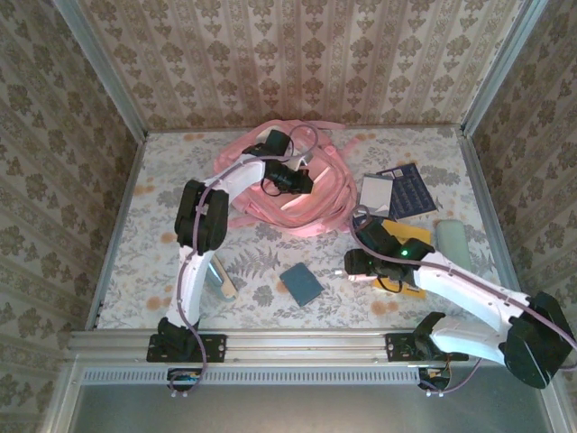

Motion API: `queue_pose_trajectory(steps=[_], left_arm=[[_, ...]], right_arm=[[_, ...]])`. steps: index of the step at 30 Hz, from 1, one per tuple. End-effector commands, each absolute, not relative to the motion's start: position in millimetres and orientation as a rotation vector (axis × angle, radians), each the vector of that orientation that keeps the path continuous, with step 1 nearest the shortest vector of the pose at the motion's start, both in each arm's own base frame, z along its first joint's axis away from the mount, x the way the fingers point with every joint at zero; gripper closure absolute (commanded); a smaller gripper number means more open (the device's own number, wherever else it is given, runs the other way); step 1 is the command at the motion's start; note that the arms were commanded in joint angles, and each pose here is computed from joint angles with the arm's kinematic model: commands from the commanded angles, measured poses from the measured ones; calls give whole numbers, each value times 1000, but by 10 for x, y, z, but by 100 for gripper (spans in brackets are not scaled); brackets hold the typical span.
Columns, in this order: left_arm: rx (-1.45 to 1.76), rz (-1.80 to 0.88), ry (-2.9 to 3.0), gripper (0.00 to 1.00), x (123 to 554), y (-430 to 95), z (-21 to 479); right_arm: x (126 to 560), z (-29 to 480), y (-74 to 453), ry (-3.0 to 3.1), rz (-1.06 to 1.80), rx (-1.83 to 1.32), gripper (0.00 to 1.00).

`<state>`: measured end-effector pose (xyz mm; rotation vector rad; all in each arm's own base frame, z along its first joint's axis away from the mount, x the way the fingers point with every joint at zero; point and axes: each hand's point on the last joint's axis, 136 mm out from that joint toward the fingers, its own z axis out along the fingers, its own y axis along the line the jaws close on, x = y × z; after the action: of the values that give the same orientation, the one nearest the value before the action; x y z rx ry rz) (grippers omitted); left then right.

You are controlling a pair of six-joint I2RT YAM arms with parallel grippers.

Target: Pack the student bag

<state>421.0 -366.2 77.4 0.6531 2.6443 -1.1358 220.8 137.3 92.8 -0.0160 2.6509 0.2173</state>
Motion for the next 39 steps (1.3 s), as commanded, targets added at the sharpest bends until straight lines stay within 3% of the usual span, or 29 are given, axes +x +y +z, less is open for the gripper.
queue_pose_trajectory(steps=[1, 6, 10, 14, 23, 39], left_arm=[[660, -1140, 2540, 100, 4314, -3622, 1213], [558, -1159, 2435, 100, 4485, -3368, 1781], [451, -1197, 2361, 100, 4625, -3139, 2280], [399, -1232, 2314, 100, 4683, -3035, 2674], [324, -1270, 2284, 100, 4664, -2875, 3008], [214, -1555, 2070, 100, 4429, -2609, 3780]], right_arm=[[2349, 1272, 1321, 2532, 243, 56, 50], [2443, 1591, 1372, 2418, 310, 28, 49], [2584, 1794, 1316, 2373, 297, 85, 54], [2808, 1950, 1433, 2350, 467, 180, 55], [3382, 2332, 1893, 2309, 706, 199, 55], [4583, 1935, 2604, 2297, 922, 325, 50]])
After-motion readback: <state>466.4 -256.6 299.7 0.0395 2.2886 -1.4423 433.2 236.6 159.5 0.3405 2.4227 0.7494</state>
